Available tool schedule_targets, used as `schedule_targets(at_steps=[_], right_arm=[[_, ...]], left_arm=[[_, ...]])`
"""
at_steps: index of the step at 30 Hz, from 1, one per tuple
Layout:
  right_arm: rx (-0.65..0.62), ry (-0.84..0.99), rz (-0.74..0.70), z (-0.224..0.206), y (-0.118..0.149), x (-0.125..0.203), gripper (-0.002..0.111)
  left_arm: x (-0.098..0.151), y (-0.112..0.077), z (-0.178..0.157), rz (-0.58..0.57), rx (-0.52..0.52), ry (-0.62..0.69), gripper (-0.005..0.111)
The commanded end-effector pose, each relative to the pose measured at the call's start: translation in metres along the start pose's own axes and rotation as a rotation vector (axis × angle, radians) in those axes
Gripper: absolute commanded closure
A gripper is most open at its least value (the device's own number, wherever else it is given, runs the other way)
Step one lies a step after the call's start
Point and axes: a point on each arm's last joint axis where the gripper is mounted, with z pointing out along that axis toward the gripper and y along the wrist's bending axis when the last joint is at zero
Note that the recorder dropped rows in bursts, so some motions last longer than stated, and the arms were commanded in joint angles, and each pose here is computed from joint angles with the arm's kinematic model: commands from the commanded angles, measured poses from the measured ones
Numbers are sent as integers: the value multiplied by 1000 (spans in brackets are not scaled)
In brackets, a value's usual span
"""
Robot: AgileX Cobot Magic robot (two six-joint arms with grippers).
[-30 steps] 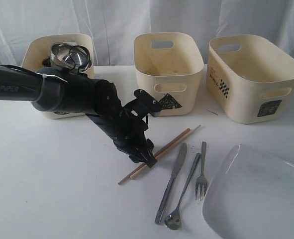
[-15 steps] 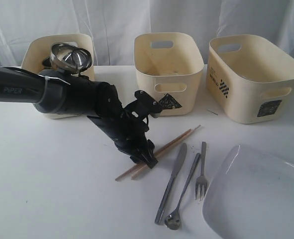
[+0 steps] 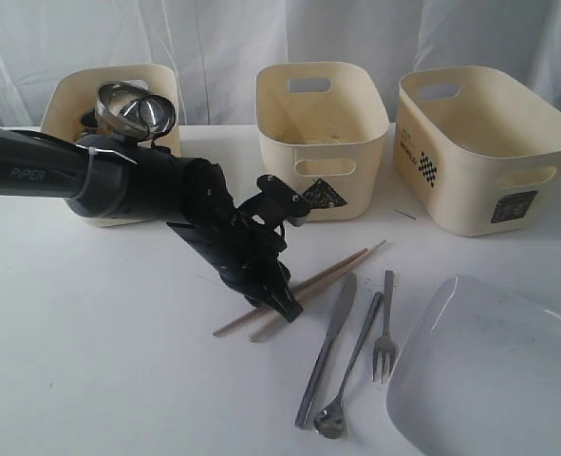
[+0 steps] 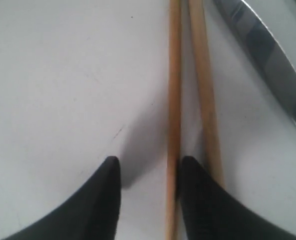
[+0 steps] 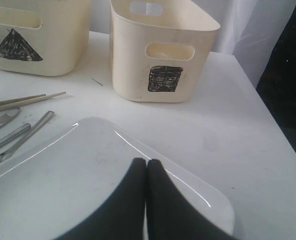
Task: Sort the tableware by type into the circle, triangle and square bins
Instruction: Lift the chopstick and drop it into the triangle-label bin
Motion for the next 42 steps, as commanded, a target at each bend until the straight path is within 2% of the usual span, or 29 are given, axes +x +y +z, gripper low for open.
schedule_targets(at_steps=[1, 4, 12, 23, 28, 31, 33, 38, 42], right_arm=[[2, -5, -3, 0, 0, 1, 108], [2, -5, -3, 0, 0, 1, 108], [2, -5, -3, 0, 0, 1, 108], [2, -5, -3, 0, 0, 1, 108], [2, -5, -3, 0, 0, 1, 108], [2, -5, -3, 0, 0, 1, 108], [2, -5, -3, 0, 0, 1, 108], [2, -5, -3, 0, 0, 1, 108], [2, -5, -3, 0, 0, 1, 108]], left_arm=[[7, -5, 3, 0, 35, 56, 90], [6, -4, 3, 16, 32, 54, 107], [-7, -6, -27, 31, 17, -9, 107], [-34, -20, -114, 2, 61, -167, 107], [-61, -16, -141, 30, -8, -335, 107], [-78, -11, -149, 110, -59, -416, 107], [-89, -7, -152, 124, -92, -471, 107], [-116, 7, -148, 106, -212, -647, 107], [-128, 15, -133, 100, -239, -683, 107]])
